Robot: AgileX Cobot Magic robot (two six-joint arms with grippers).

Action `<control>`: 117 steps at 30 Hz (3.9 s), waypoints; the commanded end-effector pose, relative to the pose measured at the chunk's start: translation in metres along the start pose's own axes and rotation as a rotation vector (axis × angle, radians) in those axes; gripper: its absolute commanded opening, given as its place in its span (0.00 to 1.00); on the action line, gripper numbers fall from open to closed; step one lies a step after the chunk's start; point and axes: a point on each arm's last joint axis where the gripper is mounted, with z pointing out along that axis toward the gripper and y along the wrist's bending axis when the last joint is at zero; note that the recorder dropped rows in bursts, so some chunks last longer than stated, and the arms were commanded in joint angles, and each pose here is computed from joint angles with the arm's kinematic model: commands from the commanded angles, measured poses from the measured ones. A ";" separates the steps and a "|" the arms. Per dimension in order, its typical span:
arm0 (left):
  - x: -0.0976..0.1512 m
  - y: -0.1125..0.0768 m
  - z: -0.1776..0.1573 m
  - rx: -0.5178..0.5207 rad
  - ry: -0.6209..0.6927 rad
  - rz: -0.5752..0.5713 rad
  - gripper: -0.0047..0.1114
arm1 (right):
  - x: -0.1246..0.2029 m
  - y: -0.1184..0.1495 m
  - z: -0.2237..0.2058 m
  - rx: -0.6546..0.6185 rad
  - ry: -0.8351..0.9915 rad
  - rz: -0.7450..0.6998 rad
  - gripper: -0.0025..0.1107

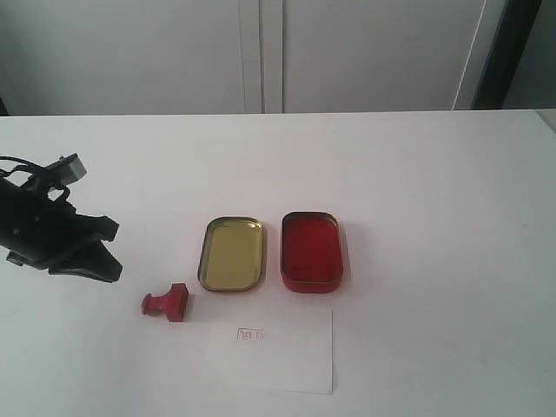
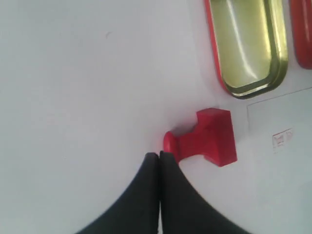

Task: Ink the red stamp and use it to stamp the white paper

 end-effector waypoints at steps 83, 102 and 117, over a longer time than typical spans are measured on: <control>0.252 -0.007 -0.073 -0.648 -0.911 0.037 0.04 | -0.001 0.000 0.000 -0.007 -0.014 0.015 0.02; 0.252 -0.007 -0.074 -0.649 -0.916 0.038 0.04 | -0.001 0.000 0.000 -0.007 -0.014 0.015 0.02; 0.252 -0.007 -0.074 -0.649 -0.916 0.038 0.04 | -0.001 0.000 0.000 -0.007 -0.014 0.015 0.02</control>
